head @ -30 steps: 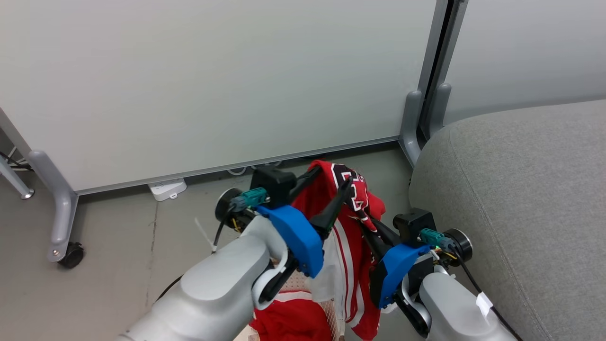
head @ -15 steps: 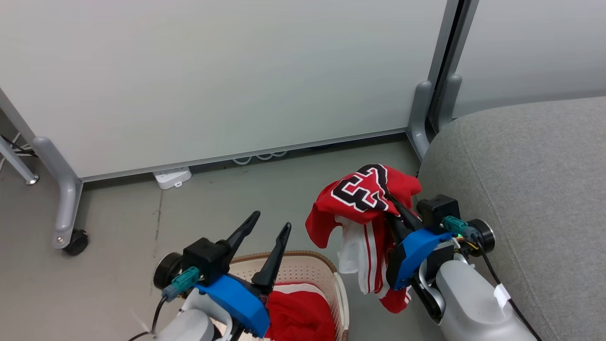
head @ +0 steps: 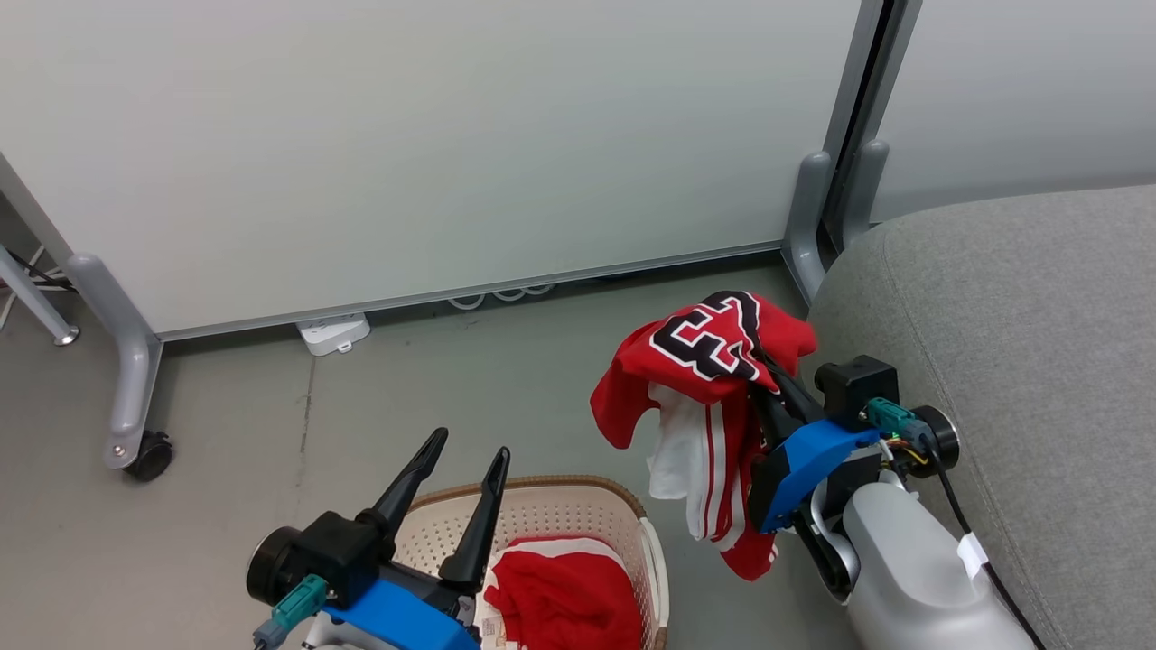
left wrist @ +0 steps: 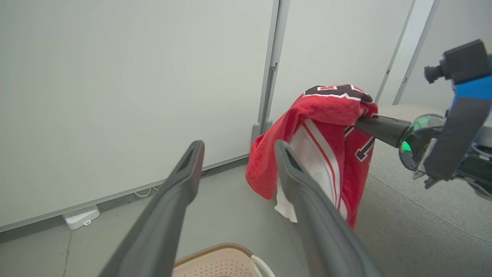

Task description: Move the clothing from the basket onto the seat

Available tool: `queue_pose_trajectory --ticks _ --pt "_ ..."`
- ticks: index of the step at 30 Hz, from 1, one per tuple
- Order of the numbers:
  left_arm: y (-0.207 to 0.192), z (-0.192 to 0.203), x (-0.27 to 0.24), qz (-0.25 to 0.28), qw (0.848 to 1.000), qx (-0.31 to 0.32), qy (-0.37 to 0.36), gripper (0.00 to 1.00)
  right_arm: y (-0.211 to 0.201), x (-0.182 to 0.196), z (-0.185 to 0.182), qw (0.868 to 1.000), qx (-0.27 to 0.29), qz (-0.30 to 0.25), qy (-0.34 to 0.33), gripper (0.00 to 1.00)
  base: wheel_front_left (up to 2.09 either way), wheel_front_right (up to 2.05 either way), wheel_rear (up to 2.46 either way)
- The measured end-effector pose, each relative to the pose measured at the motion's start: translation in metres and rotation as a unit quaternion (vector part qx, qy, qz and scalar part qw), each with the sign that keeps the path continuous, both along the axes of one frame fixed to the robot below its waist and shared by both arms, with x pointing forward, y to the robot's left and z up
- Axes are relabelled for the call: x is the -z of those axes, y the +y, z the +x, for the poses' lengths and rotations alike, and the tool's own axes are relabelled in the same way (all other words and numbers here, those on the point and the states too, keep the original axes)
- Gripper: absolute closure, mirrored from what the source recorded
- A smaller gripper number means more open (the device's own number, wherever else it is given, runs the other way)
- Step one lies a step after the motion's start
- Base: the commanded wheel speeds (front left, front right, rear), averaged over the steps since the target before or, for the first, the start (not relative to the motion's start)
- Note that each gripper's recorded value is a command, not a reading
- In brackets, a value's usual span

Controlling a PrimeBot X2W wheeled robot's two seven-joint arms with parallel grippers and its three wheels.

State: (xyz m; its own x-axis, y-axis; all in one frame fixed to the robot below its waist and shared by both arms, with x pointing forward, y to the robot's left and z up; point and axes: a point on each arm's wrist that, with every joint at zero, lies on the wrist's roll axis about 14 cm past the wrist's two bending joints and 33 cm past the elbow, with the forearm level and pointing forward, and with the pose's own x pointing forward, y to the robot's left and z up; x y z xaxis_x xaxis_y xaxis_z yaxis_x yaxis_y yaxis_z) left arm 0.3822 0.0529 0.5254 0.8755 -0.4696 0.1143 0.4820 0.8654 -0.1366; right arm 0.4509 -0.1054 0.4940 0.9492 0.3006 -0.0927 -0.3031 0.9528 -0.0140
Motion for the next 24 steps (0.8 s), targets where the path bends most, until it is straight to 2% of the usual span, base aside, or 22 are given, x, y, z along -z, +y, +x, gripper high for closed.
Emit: queue_pose_trajectory --ticks 14,24 --pt "0.0 -0.003 0.009 0.002 1.0 -0.006 0.006 0.0 -0.004 0.0 -0.004 1.0 0.005 -0.002 0.001 1.0 0.0 0.0 0.0" --pt "-0.026 0.004 0.018 0.007 0.999 0.033 0.016 0.0 -0.033 0.005 -0.016 0.999 0.037 0.001 0.006 1.0 0.0 0.0 0.0"
